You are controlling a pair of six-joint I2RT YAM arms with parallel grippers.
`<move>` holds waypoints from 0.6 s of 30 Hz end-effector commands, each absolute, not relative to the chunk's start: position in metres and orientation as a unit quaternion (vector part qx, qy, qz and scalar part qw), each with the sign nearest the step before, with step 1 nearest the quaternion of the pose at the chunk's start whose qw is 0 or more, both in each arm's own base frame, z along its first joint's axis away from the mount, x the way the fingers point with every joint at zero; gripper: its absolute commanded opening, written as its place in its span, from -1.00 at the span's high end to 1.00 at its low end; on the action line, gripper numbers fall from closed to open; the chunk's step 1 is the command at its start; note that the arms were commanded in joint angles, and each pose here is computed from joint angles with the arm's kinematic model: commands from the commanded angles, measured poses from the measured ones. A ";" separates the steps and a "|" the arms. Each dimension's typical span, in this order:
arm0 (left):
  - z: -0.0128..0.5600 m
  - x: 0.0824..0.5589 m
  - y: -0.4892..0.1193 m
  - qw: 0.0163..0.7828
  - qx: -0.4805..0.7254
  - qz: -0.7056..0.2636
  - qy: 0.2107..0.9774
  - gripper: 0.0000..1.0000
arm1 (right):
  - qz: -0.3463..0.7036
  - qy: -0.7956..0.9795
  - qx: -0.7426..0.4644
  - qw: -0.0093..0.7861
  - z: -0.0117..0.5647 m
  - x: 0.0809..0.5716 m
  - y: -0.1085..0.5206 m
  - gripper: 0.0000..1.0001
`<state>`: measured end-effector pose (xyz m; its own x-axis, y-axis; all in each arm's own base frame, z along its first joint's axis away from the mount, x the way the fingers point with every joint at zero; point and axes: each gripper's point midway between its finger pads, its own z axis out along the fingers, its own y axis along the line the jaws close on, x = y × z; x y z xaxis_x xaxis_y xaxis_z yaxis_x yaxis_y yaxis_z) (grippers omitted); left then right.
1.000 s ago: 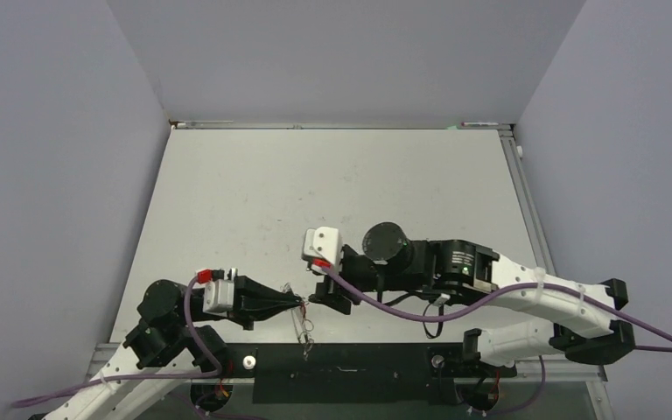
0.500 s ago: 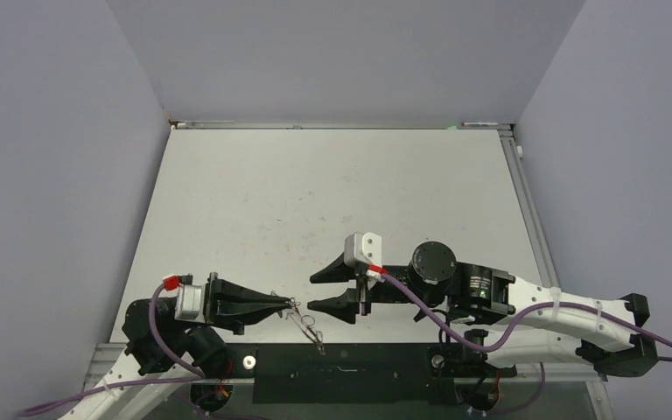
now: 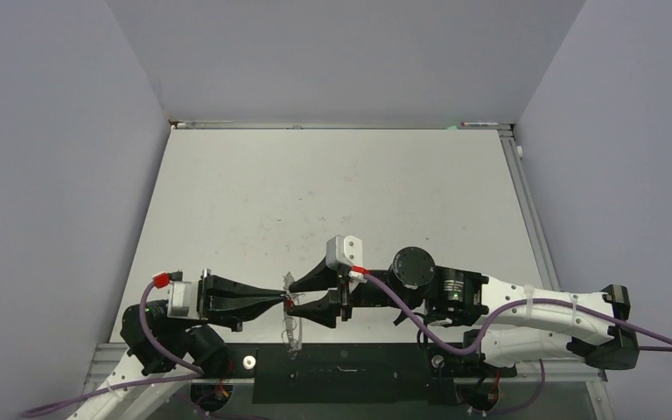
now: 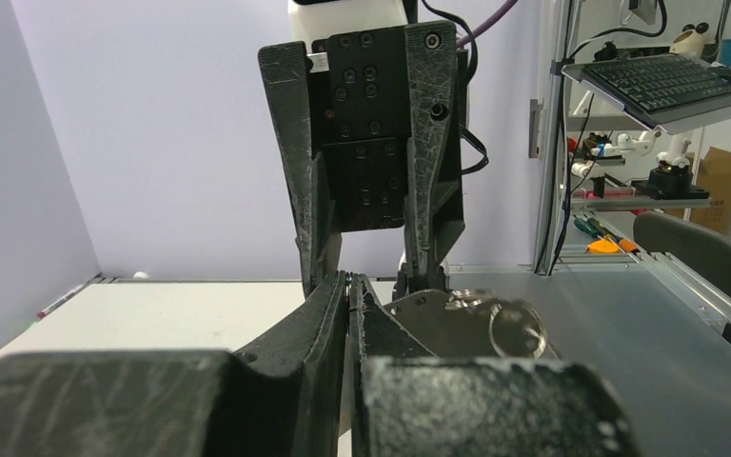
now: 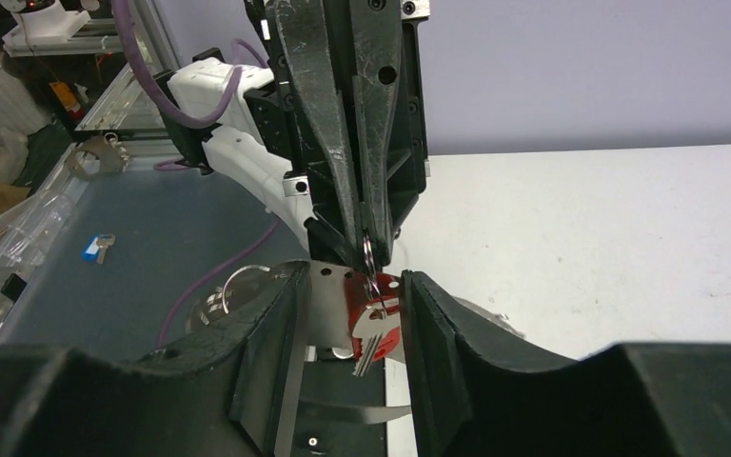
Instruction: Put the keys on the keyring
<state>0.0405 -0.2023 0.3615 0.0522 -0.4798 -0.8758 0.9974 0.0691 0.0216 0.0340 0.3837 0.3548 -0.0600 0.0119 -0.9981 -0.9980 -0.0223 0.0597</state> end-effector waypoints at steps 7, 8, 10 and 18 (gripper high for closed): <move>0.378 0.041 -0.193 0.655 0.330 -0.588 0.340 1.00 | 0.540 0.481 -0.470 0.506 0.371 0.033 0.391 0.41; 0.379 0.041 -0.193 0.656 0.329 -0.589 0.339 1.00 | 0.538 0.484 -0.469 0.507 0.370 0.034 0.391 0.45; 0.379 0.041 -0.192 0.656 0.328 -0.591 0.336 1.00 | 0.534 0.487 -0.467 0.509 0.368 0.036 0.391 0.52; 0.380 0.041 -0.191 0.657 0.326 -0.592 0.334 1.00 | 0.527 0.497 -0.466 0.507 0.359 0.039 0.392 0.57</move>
